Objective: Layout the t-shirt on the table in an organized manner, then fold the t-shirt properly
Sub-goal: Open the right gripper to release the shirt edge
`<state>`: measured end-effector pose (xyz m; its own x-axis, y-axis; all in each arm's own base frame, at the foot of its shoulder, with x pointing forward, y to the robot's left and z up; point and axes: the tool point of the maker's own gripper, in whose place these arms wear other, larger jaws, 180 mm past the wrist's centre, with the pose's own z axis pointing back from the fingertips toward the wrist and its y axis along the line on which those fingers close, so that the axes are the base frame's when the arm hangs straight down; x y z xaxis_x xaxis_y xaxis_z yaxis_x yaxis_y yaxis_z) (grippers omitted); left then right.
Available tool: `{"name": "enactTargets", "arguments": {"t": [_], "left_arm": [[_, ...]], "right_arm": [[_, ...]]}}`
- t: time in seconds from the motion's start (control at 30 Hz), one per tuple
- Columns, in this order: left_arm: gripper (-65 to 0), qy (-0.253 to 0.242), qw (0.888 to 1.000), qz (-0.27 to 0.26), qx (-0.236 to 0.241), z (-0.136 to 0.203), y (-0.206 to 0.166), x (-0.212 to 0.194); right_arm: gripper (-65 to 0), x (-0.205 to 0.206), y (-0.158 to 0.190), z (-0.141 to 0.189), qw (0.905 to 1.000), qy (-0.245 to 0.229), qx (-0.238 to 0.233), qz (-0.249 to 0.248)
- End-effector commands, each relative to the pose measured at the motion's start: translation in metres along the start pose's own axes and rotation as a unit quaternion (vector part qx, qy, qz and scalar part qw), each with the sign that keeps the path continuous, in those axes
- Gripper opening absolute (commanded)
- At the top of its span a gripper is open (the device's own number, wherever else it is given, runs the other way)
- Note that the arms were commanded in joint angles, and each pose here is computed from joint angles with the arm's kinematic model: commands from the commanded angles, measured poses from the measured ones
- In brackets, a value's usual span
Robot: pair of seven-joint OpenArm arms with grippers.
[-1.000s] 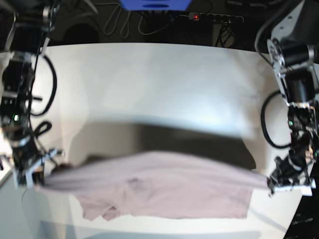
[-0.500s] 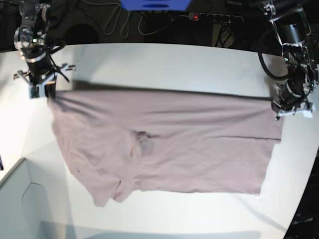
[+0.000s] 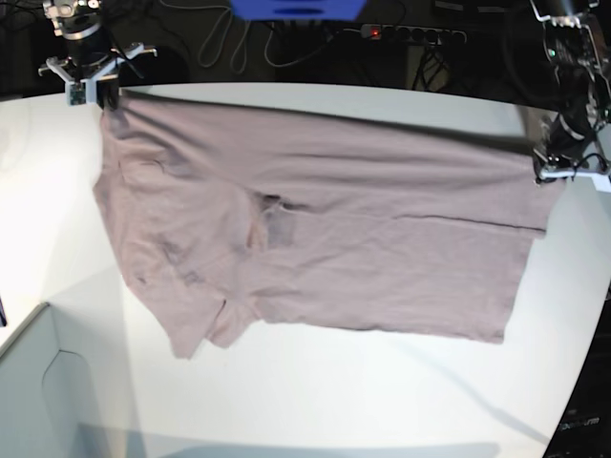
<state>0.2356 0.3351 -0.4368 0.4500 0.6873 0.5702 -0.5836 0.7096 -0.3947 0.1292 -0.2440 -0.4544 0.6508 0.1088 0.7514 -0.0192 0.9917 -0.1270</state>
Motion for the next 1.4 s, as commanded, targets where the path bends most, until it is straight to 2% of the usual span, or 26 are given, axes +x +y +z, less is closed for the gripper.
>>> {"name": "enactTargets", "arguments": {"t": [0.0,0.23,0.47,0.53,0.57,0.63,0.73,0.8,0.87,0.97,1.07,1.2,1.37], "left_arm": [[-65.0,-0.026,1.0,-0.006,-0.007,0.008,-0.003,0.015],[-65.0,-0.058,0.997,0.05,0.024,0.033,0.029,0.013],[-64.9,-0.054,0.997,0.052,0.028,0.033,0.032,0.009],[-63.7,-0.054,0.997,0.052,0.028,0.033,0.032,0.01],[-61.2,-0.054,0.997,0.052,0.028,0.033,0.032,0.009],[-52.2,-0.049,0.997,0.051,0.027,0.034,0.031,0.009],[-38.9,-0.031,0.998,0.047,0.022,0.035,0.027,0.005],[-34.3,-0.036,0.998,0.042,0.015,0.038,0.021,0.01],[-32.5,-0.053,0.998,0.033,0.005,0.043,0.011,0.021],[-32.0,-0.079,0.997,0.016,-0.014,0.052,-0.007,0.039],[-31.9,-0.104,0.994,0.009,-0.033,0.056,-0.024,0.056],[-31.9,-0.139,0.988,0.014,-0.063,0.05,-0.053,0.088],[-31.9,-0.177,0.978,0.032,-0.105,0.044,-0.091,0.125]], "right_arm": [[-65.0,0.006,-0.006,0.005,0.9999,-0.015,-0.006,0.004],[-65.0,-0.001,-0.003,0.009,1.0,-0.007,-0.004,0.002],[-64.8,-0.005,0.0,0.012,1.0,-0.002,-0.001,0.002],[-59.0,-0.005,-0.002,0.012,1.0,-0.002,-0.003,0.002],[-55.1,-0.004,-0.002,0.012,1.0,-0.004,-0.003,0.002],[-46.7,0.0,-0.003,0.013,0.9999,-0.011,-0.003,0.003],[-37.7,0.011,-0.003,0.02,0.9995,-0.03,-0.003,0.01],[-33.3,0.023,-0.001,0.025,0.9988,-0.047,-0.002,0.016],[-30.2,0.033,-0.003,0.029,0.998,-0.061,-0.012,0.011],[-29.0,0.047,-0.016,0.032,0.9955,-0.083,-0.045,-0.003],[-28.8,0.075,-0.021,0.021,0.9916,-0.119,-0.052,-0.001],[-28.8,0.133,-0.029,-0.012,0.9848,-0.165,-0.055,0.006],[-28.8,0.213,-0.023,-0.074,0.9883,-0.148,-0.035,0.008]]}}
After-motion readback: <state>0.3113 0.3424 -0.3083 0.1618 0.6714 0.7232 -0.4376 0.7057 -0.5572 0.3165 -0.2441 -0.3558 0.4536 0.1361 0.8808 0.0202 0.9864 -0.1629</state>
